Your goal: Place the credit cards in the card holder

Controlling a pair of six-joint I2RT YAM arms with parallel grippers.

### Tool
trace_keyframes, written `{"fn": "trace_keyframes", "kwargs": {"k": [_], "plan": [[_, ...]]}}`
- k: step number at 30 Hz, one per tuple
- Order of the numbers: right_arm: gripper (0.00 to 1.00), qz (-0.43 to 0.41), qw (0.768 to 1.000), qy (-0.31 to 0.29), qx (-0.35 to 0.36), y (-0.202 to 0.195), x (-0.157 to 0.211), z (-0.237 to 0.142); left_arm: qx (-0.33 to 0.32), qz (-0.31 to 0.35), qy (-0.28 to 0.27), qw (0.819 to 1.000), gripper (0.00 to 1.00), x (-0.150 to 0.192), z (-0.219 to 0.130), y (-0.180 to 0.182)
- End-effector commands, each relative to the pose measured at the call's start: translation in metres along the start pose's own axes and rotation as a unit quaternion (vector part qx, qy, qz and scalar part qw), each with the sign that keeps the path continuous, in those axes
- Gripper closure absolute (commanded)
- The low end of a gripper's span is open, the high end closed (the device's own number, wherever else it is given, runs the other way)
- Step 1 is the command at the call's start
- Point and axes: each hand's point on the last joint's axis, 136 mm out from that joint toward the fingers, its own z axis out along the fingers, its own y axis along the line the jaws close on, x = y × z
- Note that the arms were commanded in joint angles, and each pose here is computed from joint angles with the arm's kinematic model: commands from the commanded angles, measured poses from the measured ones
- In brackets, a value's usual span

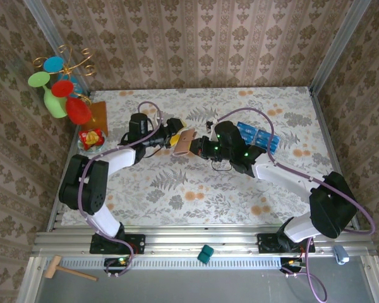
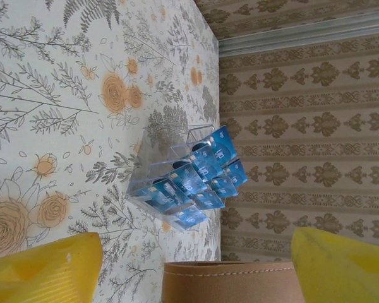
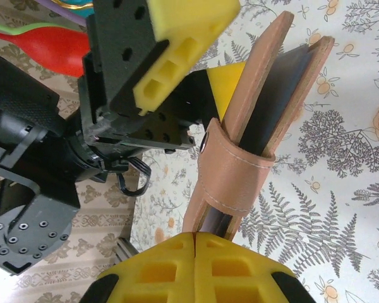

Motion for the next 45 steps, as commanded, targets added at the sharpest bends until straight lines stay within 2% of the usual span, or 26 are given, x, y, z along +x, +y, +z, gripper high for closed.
{"fn": "trace_keyframes", "kwargs": {"k": [1, 11, 17, 29, 33, 36, 45], "plan": [[1.00, -0.012, 0.999, -0.023, -0.033, 0.024, -0.015, -0.008, 0.042, -0.013, 0.005, 0.999, 0.25, 0.001, 0.002, -0.013], [1.00, -0.004, 1.000, -0.025, -0.016, 0.002, -0.013, 0.001, 0.088, -0.022, 0.002, 0.996, 0.48, -0.001, 0.003, -0.028], [1.00, 0.006, 1.000, -0.025, -0.003, -0.012, -0.011, 0.002, 0.094, -0.015, -0.002, 0.995, 0.55, -0.004, 0.001, -0.034], [1.00, 0.014, 1.000, -0.026, 0.006, -0.023, -0.010, 0.004, 0.088, -0.007, -0.002, 0.996, 0.56, 0.000, -0.002, -0.033], [1.00, 0.016, 0.999, -0.028, 0.007, -0.025, -0.011, 0.004, 0.081, -0.002, -0.002, 0.997, 0.67, 0.001, -0.003, -0.032], [1.00, 0.016, 0.999, -0.028, 0.006, -0.024, -0.011, 0.004, 0.080, -0.001, -0.003, 0.997, 0.69, 0.001, -0.003, -0.031], [1.00, 0.022, 0.999, -0.024, 0.015, -0.029, -0.010, 0.007, 0.073, 0.013, -0.009, 0.997, 0.89, 0.002, -0.005, -0.033]]}}
